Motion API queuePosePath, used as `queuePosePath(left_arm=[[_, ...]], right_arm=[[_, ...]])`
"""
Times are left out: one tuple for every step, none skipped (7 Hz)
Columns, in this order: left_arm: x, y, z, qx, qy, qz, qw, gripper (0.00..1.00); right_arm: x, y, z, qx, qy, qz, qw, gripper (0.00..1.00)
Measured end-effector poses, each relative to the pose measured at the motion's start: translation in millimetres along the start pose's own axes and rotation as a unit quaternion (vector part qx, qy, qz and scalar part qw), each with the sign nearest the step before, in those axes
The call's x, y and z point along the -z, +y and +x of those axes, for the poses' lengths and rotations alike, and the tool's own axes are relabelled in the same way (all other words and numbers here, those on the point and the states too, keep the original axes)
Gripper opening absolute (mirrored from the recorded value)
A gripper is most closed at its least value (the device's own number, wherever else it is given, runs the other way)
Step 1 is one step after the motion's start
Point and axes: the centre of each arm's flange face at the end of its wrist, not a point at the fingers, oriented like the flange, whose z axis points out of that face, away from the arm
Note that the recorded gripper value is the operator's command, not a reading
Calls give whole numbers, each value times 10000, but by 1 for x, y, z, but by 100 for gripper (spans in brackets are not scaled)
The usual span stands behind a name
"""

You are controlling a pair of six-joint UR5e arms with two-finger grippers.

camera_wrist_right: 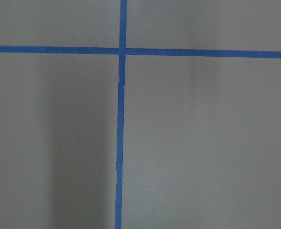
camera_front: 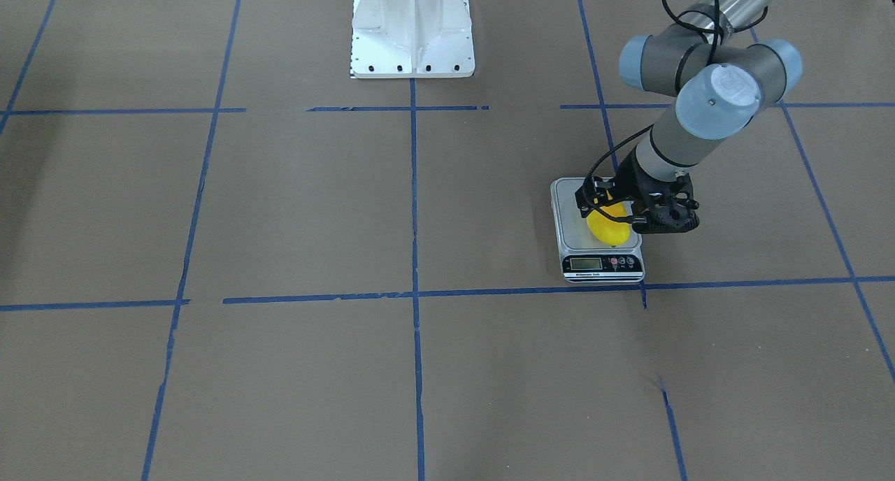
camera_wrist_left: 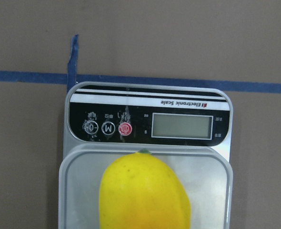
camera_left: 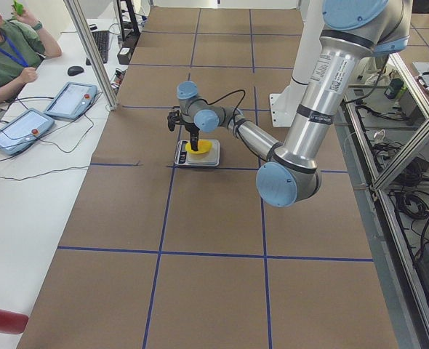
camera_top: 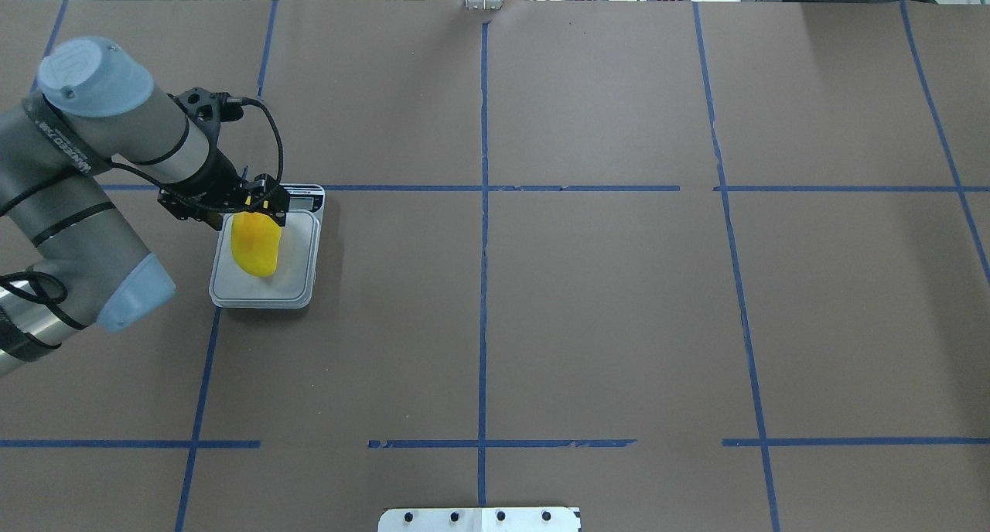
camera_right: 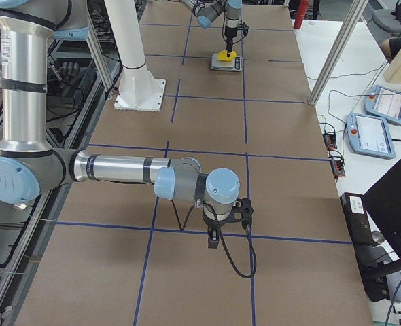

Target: Weigh mango

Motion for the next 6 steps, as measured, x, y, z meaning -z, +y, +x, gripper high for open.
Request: queuePosePath(left_arm=[[37,-5,-18,27,17,196,9998,100],[74,-12,-41,-103,-99,356,9993,100],[110,-29,-79,-461,-336,486,9972,100],[141,-42,-135,-909,-604,569,9924,100],[166,-46,-211,-1260,-856,586,9866,100],[183,-46,-289,-1430,-985,506,9835,100]], right_arm=[[0,0,0,0,0,0,10000,100],[0,0,0,1,0,1,10000,100],[0,0,0,0,0,0,10000,100],[0,0,0,0,0,0,10000,100],[0,0,0,0,0,0,10000,100],[0,0,0,2,0,2,10000,100]])
